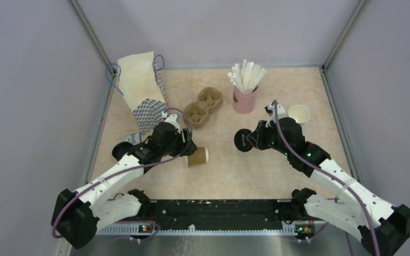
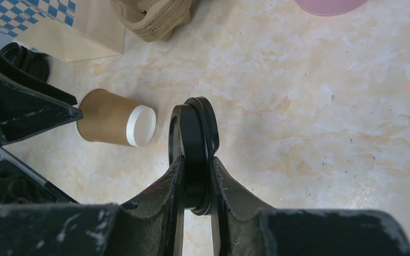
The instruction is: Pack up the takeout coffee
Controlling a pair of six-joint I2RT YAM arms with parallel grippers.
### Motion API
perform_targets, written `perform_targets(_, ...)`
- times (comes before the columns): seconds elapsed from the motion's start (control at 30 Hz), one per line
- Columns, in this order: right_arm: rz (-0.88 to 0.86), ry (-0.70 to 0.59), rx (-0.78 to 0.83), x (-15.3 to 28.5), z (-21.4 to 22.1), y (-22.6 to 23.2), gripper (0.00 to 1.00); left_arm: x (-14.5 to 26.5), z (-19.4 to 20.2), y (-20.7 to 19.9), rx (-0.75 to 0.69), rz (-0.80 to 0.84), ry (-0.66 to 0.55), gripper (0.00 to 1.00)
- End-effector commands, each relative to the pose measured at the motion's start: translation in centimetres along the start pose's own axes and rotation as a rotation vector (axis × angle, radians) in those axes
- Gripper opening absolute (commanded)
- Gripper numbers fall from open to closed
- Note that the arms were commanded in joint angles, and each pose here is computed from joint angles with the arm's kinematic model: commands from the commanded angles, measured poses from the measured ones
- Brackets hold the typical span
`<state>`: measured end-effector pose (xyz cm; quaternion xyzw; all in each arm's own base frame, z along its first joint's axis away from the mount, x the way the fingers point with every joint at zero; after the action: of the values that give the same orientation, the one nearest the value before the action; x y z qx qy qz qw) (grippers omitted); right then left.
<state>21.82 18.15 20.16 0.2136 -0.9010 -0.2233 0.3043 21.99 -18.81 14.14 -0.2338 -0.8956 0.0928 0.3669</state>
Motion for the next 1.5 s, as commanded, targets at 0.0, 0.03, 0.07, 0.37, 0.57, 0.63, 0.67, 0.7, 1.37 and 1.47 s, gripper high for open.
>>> perform_targets(0.0,-0.017,-0.024,0.016,0.4,-0.6,0.4,0.14,-0.3,1.8,1.5,0.053,-0.081,0.063,0.68)
perform_targets(0.03,-0.014,-0.024,0.017,0.4,-0.6,0.3,0.14,-0.3,2.0,1.6,0.053,-0.083,0.069,0.68)
perform_targets(0.07,-0.017,-0.028,0.016,0.5,-0.6,0.4,0.14,-0.5,2.2,1.5,0.055,-0.077,0.074,0.68)
perform_targets(0.37,-0.034,-0.027,0.006,0.6,-0.4,0.5,0.14,-2.1,1.8,-2.2,0.065,0.179,0.052,0.53)
perform_targets(0.57,-0.041,-0.036,0.001,0.9,-0.5,0.6,0.14,-0.8,-2.5,-3.5,-0.075,0.176,-0.033,0.04)
perform_targets(0.63,-0.062,-0.023,-0.004,0.9,-0.2,0.9,0.14,-0.5,-4.1,-4.0,-0.164,0.111,-0.033,0.00)
perform_targets(0.67,-0.066,-0.021,-0.006,0.9,-0.2,1.0,0.14,-0.4,-4.5,-4.5,-0.213,0.077,-0.013,0.00)
perform_targets(0.7,-0.070,-0.021,-0.009,1.0,-0.1,1.0,0.14,-0.4,-4.7,-5.0,-0.264,0.047,0.011,0.00)
perform_targets(1.37,-0.023,-0.062,-0.013,1.8,-0.8,0.3,0.14,-6.1,0.3,-12.7,-0.544,0.040,0.348,0.50)
perform_targets(1.47,-0.053,-0.056,-0.021,1.7,-0.7,0.8,0.14,-4.7,-3.0,-13.5,-0.477,0.083,0.223,0.59)
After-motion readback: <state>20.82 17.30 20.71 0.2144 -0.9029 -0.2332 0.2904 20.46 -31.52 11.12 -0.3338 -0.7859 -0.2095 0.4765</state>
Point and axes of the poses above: each gripper's point midway between its finger pads, its own x axis back along the fingers, its own y axis along the line the jaws close on, z = x × y, the point moved 2 cm from there along x, back along the fingers, and after that the axes turned 12 degrees about -x, right-handed, at the moved point
